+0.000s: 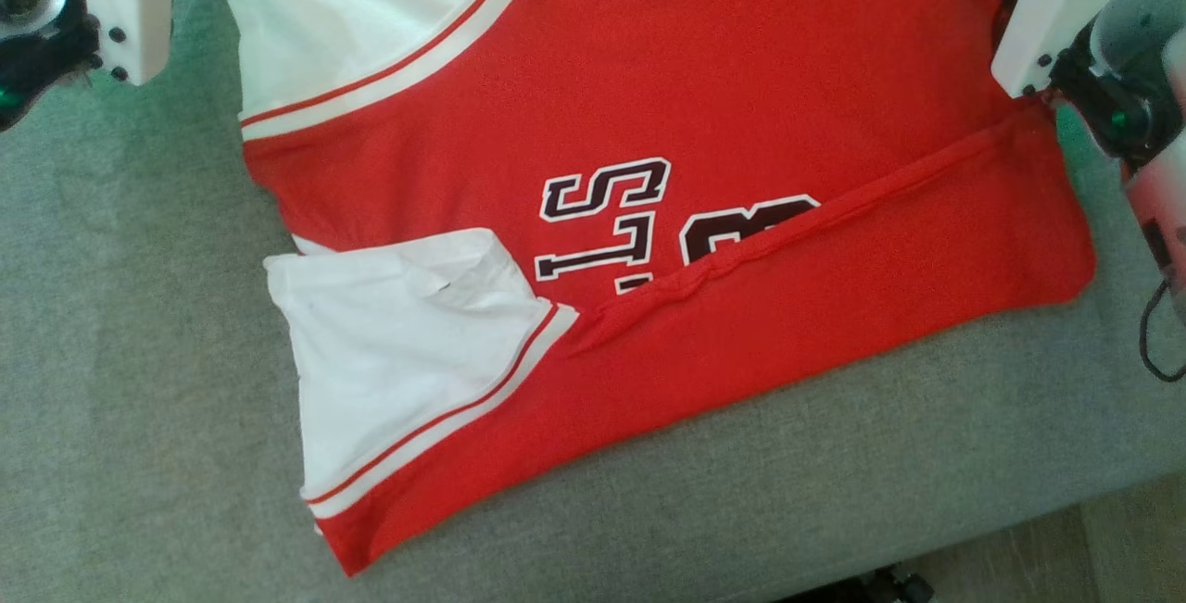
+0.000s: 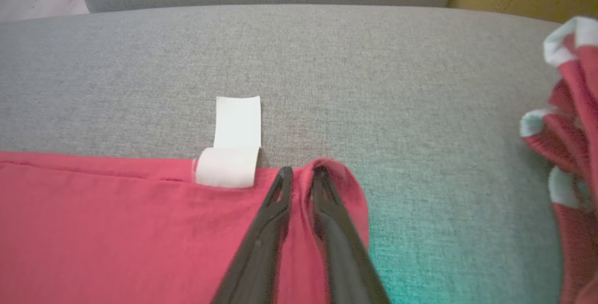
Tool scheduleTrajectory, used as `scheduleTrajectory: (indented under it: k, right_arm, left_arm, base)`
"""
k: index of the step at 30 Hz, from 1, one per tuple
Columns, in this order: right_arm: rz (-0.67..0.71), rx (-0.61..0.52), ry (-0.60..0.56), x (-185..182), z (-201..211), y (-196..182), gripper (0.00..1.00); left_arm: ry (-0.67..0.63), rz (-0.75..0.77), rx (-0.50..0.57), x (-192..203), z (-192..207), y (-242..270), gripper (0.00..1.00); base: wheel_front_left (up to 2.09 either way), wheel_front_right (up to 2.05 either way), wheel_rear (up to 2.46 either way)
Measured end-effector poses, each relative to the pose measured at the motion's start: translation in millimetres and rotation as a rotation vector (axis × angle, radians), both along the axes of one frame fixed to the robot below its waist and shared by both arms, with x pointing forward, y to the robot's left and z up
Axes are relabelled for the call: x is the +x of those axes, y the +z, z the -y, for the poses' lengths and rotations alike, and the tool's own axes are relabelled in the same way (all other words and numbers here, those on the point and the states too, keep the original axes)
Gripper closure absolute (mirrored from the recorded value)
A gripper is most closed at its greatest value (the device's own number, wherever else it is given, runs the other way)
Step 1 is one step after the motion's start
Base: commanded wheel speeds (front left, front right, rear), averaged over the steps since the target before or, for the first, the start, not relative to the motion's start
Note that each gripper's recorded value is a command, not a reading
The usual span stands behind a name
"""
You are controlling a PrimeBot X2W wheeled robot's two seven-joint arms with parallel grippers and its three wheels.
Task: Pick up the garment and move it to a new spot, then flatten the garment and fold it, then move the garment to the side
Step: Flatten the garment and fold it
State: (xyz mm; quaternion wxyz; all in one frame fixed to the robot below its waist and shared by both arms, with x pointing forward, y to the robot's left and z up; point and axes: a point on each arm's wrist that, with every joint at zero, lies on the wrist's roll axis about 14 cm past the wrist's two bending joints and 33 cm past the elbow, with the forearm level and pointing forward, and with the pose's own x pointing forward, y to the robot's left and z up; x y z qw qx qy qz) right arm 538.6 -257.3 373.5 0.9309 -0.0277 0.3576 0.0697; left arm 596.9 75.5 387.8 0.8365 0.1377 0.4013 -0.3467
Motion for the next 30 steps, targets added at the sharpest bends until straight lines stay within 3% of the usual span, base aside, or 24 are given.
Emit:
scheduleTrajectory:
  k: [3, 12, 23, 30]
  right_arm:
    - [-0.014, -0.001, -0.003, -2.1, 0.7, -4.8, 1.0]
    - [0.029, -0.002, -0.009, 8.9, 3.0, -0.9, 1.0]
    - [0.215, 0.095, -0.099, 32.4, 19.9, 43.0, 1.0]
    - [0.256, 0.157, -0.1, 26.7, 17.8, 58.3, 1.0]
  left_arm:
    - [0.003, -0.014, -0.004, -1.7, -0.7, -2.2, 1.0]
    - [-0.002, 0.046, -0.042, 6.9, 3.3, 2.6, 1.0]
    - [0.008, 0.311, -0.185, 38.8, 9.5, 65.8, 1.0]
    - [0.006, 0.351, -0.256, 21.4, 0.9, 87.8, 1.0]
  base:
    - [0.0, 0.0, 0.0]
    - [0.0, 0.0, 0.0]
    - [0.0, 0.0, 0.0]
    - [0.0, 0.0, 0.0]
